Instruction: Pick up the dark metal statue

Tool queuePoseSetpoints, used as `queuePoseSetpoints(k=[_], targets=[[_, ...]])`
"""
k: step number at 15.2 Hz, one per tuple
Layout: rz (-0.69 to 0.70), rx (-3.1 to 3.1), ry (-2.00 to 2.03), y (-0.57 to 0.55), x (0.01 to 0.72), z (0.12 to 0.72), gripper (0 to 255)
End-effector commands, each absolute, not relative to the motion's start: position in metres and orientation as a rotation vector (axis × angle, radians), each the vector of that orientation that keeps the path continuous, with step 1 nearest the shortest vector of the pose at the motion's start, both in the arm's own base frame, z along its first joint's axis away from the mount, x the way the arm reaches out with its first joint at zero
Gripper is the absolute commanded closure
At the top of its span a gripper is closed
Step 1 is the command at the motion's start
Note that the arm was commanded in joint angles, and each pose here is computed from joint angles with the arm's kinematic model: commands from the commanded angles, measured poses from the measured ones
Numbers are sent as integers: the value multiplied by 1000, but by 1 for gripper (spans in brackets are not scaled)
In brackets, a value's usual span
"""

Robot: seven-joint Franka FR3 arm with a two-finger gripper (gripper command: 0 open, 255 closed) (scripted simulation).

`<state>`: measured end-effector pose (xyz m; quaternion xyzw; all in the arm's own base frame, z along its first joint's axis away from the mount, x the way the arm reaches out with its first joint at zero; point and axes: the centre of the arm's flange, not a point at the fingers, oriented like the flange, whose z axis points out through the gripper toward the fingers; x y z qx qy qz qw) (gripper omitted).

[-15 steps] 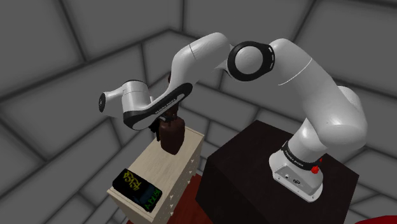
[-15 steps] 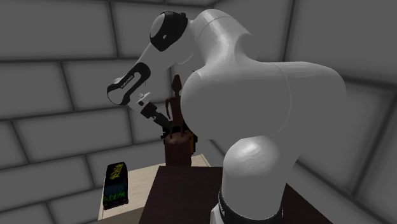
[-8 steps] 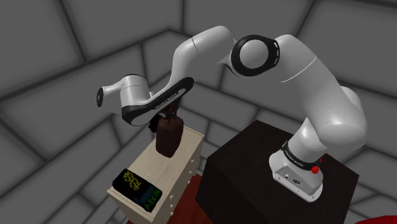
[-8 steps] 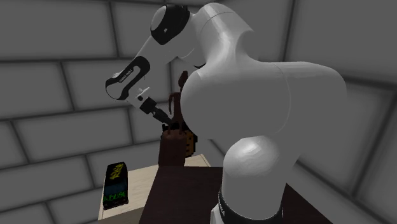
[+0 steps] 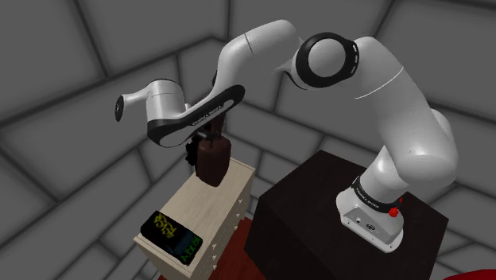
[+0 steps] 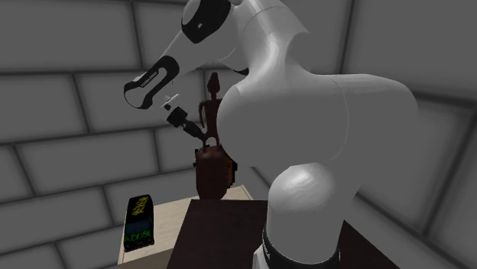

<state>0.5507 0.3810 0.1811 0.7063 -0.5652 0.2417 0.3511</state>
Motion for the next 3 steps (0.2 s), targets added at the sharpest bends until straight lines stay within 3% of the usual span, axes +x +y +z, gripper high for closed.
queuePoseSetpoints(k=[1, 3], targets=[[628, 1828, -1465, 380, 550, 193, 255], [628, 1828, -1465, 380, 550, 194, 255]])
